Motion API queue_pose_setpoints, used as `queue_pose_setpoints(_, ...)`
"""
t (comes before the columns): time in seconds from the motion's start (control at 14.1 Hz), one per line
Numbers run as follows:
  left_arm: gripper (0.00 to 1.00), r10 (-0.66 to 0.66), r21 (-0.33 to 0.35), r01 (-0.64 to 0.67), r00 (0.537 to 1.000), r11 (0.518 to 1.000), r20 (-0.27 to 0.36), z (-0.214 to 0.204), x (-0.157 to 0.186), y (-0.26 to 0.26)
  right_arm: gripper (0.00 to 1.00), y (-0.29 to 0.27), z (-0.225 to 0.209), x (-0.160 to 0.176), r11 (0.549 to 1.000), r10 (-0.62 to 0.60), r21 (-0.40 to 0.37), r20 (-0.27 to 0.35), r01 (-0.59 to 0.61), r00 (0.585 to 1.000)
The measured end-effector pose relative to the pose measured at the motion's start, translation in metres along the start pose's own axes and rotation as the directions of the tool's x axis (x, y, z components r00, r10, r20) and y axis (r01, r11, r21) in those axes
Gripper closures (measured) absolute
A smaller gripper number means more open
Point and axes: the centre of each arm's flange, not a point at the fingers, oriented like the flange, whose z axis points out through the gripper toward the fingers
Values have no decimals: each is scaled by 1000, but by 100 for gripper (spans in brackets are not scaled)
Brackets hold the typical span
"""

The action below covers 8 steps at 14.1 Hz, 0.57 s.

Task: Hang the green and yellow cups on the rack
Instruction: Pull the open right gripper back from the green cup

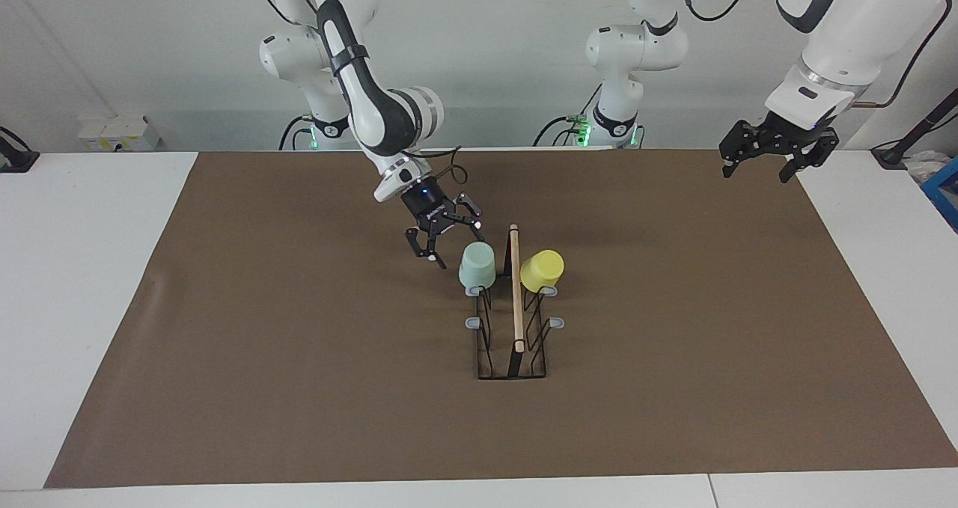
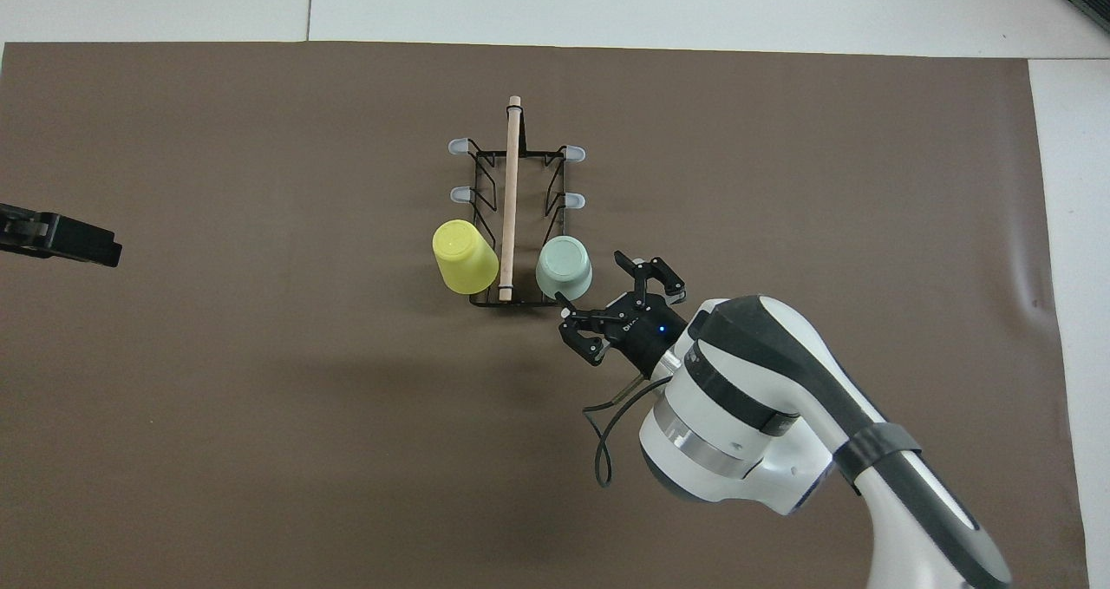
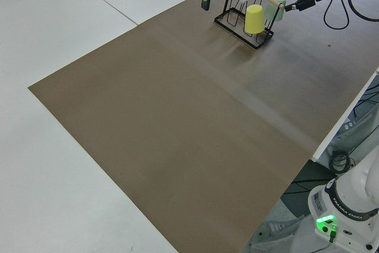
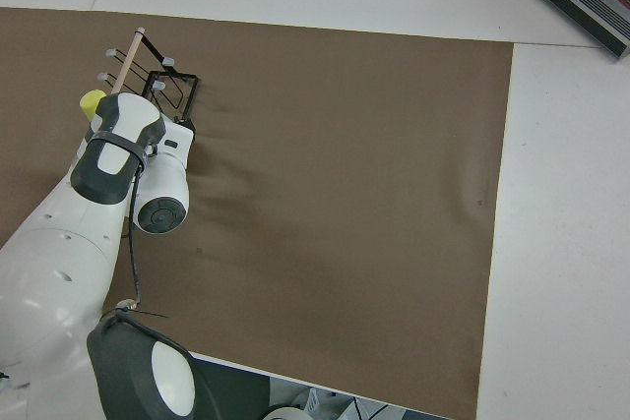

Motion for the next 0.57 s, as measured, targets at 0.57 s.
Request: queue_pose_setpoints(0.57,0,0,0,0,1000,1000,0,0,0,0,0,-11,-86,40,978,-68,-186,121,90,990)
